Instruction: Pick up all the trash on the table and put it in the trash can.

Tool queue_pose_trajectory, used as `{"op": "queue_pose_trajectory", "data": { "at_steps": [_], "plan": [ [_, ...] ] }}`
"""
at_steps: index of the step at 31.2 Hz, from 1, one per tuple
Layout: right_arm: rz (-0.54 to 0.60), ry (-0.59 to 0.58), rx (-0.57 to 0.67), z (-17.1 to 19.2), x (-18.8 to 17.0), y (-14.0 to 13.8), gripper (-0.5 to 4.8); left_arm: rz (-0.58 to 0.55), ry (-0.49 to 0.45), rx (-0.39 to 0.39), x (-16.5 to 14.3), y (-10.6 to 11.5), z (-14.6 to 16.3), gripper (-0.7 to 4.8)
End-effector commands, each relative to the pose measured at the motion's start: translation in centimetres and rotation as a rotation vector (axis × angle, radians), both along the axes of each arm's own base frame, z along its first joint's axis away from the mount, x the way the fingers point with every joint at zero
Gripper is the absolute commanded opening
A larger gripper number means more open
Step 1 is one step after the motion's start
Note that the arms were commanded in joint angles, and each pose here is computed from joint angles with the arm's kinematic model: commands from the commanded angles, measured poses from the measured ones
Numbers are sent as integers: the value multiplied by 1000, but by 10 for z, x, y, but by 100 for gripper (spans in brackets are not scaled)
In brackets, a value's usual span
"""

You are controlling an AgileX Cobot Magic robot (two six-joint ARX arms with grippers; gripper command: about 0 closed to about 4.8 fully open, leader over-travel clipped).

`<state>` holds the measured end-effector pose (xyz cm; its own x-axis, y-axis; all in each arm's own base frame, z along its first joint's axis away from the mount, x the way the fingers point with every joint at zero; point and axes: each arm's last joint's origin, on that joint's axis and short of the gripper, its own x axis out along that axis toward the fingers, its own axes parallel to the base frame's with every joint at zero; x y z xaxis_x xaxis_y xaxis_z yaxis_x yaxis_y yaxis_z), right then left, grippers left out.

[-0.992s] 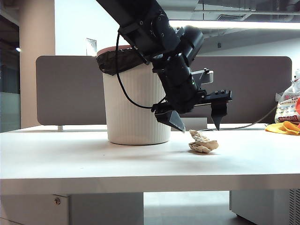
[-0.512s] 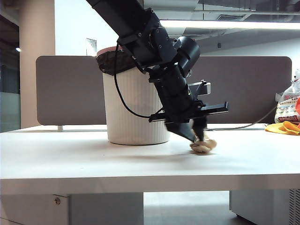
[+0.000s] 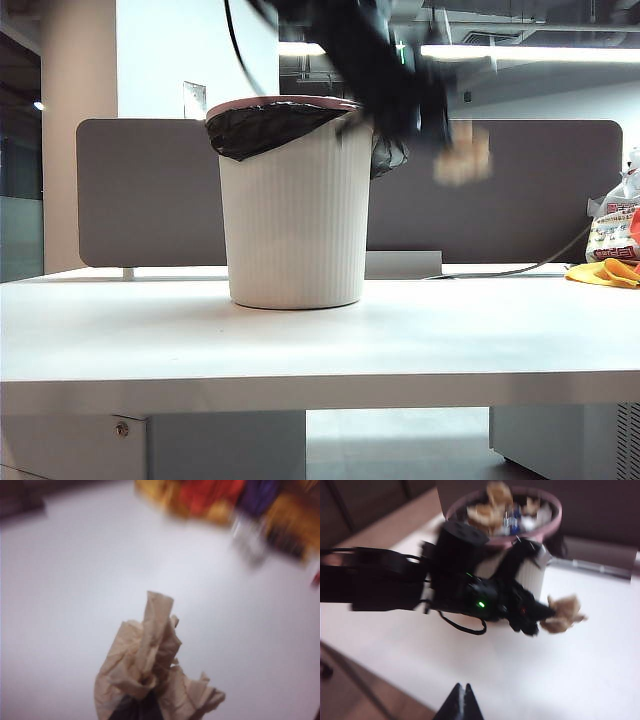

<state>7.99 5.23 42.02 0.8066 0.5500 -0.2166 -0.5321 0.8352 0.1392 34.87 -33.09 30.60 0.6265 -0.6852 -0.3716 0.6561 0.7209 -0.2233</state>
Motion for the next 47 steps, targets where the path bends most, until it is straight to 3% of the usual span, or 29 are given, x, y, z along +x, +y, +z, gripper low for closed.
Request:
{"op": "queue_pose_trajectory", "data": {
  "at_steps": [1,5,9,16,22,23,25,26,27,30,42,47],
  "plan": [
    [-4,-121,78,15,1,0,-5,-19,-163,-66,-15,14,60,-6],
    [-3,-202,130,27,10,6,-5,13,-355,-73,-26,43,116,-6],
    [37,-223,97,40,27,19,-5,105,-399,-85,-19,85,145,-6],
    [119,-250,103,69,54,39,-5,287,-371,-70,22,148,142,-6],
    [142,-265,114,81,63,45,-5,325,-348,-48,45,166,127,7],
    [142,-262,113,81,64,46,-5,324,-343,-46,47,166,125,50],
    [141,-258,110,81,64,46,-5,327,-339,-42,48,167,123,292],
    [140,-255,109,81,64,46,-5,332,-340,-40,48,167,123,442],
    [140,-252,110,81,64,46,-5,342,-344,-36,49,167,124,479],
    [138,-237,127,81,64,46,-5,403,-349,-21,49,168,123,479],
    [137,-216,114,79,63,46,-5,401,-368,-37,46,170,130,479],
    [139,-246,68,80,52,38,-5,390,-367,-40,19,180,154,479]
  ]
}}
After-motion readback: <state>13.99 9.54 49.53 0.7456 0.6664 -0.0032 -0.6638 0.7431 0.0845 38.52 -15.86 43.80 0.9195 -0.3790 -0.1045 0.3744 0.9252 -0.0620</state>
